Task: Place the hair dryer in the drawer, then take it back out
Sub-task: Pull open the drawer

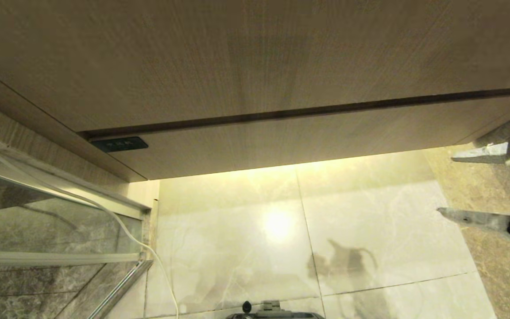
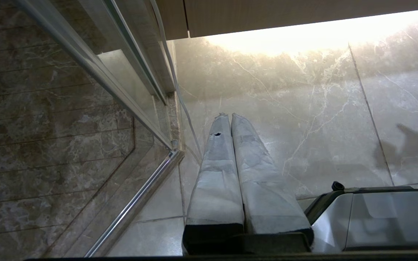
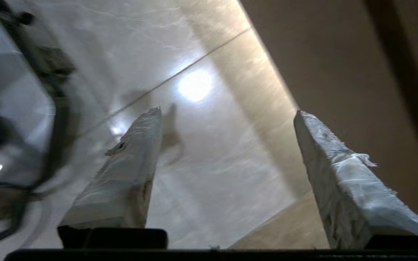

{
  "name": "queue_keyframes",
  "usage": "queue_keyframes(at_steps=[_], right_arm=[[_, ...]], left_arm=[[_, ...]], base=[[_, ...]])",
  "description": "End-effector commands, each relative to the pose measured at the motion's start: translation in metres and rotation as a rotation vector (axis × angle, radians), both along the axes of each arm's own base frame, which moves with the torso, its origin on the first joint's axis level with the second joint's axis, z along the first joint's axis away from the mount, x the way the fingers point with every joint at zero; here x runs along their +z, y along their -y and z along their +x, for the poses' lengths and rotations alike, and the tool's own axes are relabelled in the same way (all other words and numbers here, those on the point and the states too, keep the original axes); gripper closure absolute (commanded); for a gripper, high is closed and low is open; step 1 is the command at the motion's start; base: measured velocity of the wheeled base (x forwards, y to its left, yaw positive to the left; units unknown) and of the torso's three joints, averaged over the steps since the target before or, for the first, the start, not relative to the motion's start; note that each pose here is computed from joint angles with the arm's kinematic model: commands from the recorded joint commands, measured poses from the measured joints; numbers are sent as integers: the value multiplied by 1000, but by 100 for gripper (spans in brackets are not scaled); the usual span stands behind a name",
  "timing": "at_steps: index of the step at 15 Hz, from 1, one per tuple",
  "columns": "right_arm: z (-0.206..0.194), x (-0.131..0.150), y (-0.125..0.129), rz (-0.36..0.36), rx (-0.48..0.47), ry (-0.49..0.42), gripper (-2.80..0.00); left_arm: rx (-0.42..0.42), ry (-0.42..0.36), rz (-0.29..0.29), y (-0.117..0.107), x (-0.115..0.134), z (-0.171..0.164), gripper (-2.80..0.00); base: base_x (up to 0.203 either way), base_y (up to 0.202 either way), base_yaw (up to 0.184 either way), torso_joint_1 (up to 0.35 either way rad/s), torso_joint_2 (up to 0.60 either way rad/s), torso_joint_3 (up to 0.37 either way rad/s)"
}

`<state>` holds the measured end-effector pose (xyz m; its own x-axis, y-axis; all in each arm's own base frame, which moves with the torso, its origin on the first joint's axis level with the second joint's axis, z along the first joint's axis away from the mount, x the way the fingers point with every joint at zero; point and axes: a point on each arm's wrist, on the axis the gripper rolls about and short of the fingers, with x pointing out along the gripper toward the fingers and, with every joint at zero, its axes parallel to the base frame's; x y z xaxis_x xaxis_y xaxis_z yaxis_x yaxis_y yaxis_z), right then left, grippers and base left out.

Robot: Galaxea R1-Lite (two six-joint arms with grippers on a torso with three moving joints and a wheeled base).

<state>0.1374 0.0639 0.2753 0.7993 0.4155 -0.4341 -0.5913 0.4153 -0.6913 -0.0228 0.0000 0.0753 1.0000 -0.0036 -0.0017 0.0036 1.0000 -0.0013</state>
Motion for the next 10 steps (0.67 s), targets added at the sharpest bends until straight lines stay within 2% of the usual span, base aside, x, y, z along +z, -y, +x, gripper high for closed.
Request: queue_keyframes(at_steps=[1,2,5,8,10], right_arm=[[15,-13,-6,-63,65,202,-280],[21,-18,-10,-83,95,247,-280],[54,-25,-23,-80,206,337,-280],[83,-30,-19,-120,274,441,-280],[95,-34,-13,-157,297,470,-280]], left_arm=[[1,0,0,0,0,0,0],[1,0,0,0,0,0,0],[-1,0,0,0,0,0,0],[0,0,0,0,0,0,0],[1,0,0,0,0,0,0]], base=[[0,0,0,0,0,0],[0,0,0,0,0,0],[0,0,0,0,0,0],[0,0,0,0,0,0],[0,0,0,0,0,0]])
